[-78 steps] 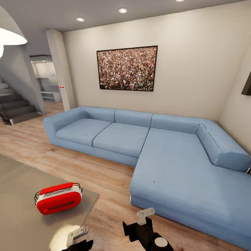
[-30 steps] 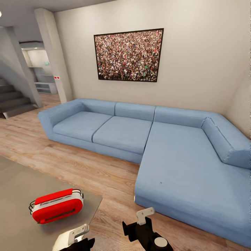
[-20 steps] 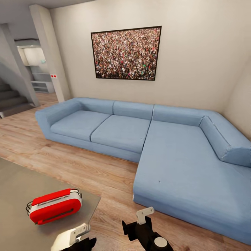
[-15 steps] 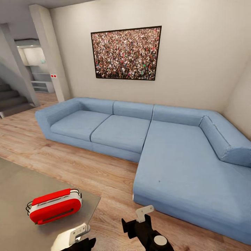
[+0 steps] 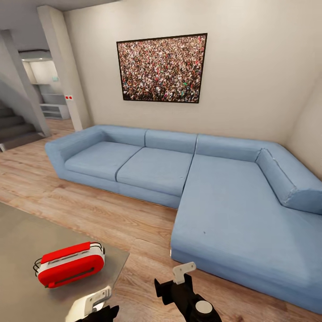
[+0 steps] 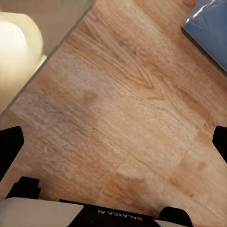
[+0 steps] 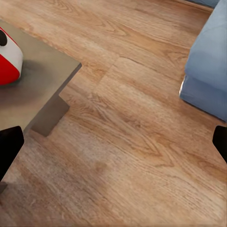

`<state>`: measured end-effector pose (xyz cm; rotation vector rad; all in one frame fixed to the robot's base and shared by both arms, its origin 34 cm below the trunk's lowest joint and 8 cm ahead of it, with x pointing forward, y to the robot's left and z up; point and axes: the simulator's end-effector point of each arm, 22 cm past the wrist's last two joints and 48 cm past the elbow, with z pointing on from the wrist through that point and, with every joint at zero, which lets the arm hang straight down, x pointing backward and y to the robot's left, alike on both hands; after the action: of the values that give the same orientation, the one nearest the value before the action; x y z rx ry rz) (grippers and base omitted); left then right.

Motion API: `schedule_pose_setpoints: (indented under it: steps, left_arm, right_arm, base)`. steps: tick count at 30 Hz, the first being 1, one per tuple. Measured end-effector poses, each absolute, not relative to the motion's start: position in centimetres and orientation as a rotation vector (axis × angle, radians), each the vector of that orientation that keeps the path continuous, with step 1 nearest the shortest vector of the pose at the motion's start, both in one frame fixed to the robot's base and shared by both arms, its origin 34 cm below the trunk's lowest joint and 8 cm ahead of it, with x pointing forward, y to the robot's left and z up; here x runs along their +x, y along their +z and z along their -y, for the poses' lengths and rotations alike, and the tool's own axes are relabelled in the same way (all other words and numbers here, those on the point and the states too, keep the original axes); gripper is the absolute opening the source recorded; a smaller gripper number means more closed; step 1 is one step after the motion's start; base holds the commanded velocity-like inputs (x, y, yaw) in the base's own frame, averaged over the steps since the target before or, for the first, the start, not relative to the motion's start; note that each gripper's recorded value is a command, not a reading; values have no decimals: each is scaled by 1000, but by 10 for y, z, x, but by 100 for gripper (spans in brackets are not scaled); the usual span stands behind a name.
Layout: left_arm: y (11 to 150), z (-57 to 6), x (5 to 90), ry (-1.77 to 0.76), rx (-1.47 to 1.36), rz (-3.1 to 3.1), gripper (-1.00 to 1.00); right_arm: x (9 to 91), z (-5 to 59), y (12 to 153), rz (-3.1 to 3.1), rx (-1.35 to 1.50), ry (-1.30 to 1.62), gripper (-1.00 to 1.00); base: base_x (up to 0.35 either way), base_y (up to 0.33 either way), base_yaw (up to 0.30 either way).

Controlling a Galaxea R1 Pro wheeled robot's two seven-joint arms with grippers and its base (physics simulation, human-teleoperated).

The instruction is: Turn on the radio receiver that's on the table in the living room.

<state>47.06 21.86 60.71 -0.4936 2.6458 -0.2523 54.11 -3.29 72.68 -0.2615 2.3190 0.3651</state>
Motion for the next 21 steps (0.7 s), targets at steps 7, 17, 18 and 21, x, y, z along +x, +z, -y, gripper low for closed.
schedule_pose_setpoints:
  steps: [7,17,18,21]
  left_arm:
    - [608,-226,472,-231,-498,-2639,100]
    - [682,-270,528,-167,-498,-2457,100]
    - [684,-285,529,-142,-520,-2451,100]
    - [690,-322,532,-77,-567,-2426,100]
  right_arm:
    - [541,33,727,-2318,-264,365,100]
    - [542,34,726,-2321,-261,361,100]
    - [541,34,726,-2321,-261,360,100]
    - [541,34,726,-2321,-260,362,100]
  base:
    - [0,0,0]
    - [0,0,0]
    - [0,0,0]
    - [0,0,0]
